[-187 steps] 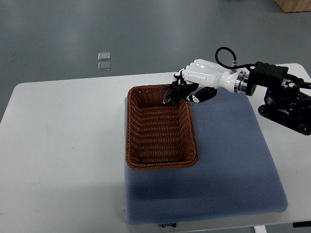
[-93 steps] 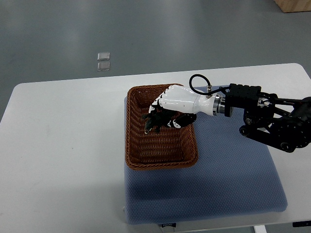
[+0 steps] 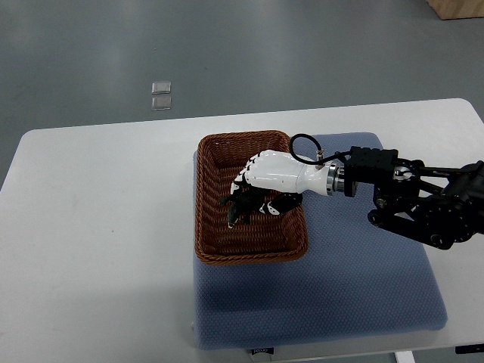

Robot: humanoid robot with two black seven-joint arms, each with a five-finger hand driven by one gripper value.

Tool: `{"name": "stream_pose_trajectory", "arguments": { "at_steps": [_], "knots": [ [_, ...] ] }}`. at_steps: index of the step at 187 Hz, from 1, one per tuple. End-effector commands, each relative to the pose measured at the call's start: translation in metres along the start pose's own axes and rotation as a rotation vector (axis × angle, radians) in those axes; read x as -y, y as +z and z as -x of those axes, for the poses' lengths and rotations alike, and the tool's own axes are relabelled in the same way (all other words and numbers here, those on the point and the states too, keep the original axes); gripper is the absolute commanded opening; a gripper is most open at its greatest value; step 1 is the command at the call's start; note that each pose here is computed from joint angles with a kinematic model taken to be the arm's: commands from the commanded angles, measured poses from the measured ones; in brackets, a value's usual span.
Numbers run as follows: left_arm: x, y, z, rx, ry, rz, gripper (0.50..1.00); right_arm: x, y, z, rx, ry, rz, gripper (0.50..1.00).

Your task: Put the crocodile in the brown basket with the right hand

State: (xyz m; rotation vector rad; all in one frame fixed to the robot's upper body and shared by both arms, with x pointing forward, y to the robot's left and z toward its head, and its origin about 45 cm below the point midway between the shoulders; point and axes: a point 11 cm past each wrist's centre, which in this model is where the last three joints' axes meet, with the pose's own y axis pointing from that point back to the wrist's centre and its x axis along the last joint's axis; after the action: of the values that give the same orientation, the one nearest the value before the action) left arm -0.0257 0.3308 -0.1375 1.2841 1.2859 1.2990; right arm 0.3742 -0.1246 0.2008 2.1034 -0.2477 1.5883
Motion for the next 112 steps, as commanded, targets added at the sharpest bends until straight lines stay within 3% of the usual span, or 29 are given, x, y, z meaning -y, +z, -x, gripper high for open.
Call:
{"name": "stream_pose_trajectory", "arguments": {
  "at_steps": [1, 34, 84, 112],
  "knots": [
    [0.0, 0.0, 0.0, 0.0, 0.0, 0.0, 1.0, 0.002, -0.001, -0.003, 0.007, 0.014, -0.003, 0.854],
    [0.0, 0.0, 0.0, 0.0, 0.0, 0.0, 1.0, 0.002, 0.001, -0.009, 0.018, 0.036, 0.008, 0.911],
    [0.0, 0.0, 0.0, 0.0, 0.0, 0.0, 1.0, -0.013, 0.027, -0.044, 0.162, 0.169, 0.103, 0.926],
    [0.0, 0.0, 0.0, 0.0, 0.0, -0.001, 1.0, -0.058, 0.084, -0.073, 0.386, 0.321, 0.282, 0.926]
  ]
}}
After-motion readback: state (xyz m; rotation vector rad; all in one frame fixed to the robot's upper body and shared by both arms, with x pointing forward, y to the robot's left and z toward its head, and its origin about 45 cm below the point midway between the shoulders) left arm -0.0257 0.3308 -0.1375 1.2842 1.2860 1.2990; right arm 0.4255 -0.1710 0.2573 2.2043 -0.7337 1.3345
